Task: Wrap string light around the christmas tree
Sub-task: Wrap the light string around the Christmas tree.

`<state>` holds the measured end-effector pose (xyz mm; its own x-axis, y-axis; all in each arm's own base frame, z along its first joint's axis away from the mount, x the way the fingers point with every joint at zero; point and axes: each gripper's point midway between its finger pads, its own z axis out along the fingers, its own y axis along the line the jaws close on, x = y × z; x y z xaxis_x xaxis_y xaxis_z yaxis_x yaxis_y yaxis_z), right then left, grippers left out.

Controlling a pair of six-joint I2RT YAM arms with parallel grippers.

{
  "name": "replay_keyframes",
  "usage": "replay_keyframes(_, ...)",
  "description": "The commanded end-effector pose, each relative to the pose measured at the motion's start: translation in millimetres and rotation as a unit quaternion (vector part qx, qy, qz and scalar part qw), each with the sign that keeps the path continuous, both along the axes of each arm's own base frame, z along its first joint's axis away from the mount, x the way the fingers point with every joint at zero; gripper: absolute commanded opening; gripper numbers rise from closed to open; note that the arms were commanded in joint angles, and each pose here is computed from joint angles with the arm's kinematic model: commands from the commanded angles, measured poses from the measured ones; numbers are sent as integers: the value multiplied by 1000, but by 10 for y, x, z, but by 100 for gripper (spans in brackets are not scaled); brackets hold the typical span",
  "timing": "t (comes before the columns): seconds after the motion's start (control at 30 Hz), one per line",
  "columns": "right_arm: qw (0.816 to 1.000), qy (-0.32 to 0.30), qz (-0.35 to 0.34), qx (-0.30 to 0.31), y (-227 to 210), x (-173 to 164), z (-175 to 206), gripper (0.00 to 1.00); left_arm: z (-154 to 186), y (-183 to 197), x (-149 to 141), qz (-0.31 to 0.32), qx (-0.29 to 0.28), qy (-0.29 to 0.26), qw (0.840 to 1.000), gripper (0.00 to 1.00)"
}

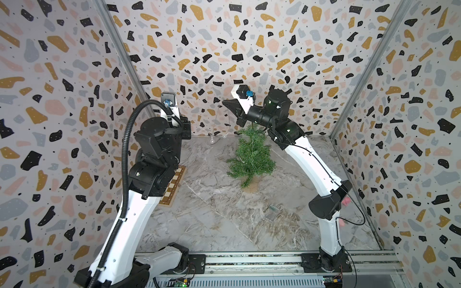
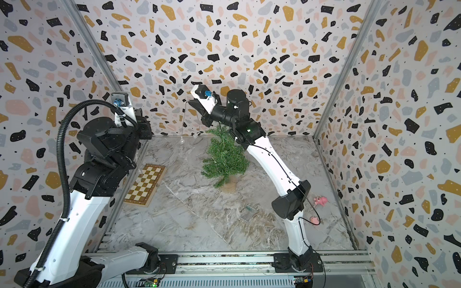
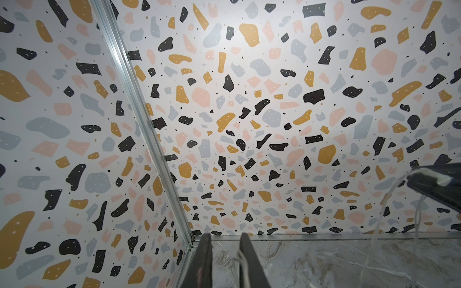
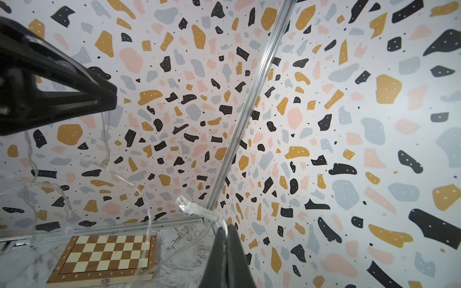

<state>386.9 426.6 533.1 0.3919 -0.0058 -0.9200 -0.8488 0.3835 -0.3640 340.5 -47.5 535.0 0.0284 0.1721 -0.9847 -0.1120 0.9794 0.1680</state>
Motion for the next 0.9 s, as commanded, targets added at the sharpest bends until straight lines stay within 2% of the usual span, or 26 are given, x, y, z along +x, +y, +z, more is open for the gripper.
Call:
replay_keyframes(0.0, 993, -62, 53, 79, -140, -466, 716, 0, 342, 83, -83, 13, -12, -53, 998, 0)
replay_keyframes(0.1, 991, -77, 49, 99, -167, -430, 791, 0, 335, 68, -25, 16, -3, -52, 999, 0)
replay_keyframes(0.27, 991, -65, -30, 110, -353, 84, 686, 0, 124, -6, 187, 17, 16, -36, 999, 0)
replay_keyframes(0.4, 987, -46, -93, 120, -626, 516, 587, 0, -101, -102, 451, 9, 21, -19, 1000, 0)
replay_keyframes(0.6, 983, -23, -141, 116, -905, 957, 369, 0, -361, -187, 919, 5, 26, 3, 1000, 0)
replay_keyframes(0.87, 958, 41, -262, 104, -1460, 1563, -1, 0, -584, -467, 1509, -58, 40, 29, 997, 0)
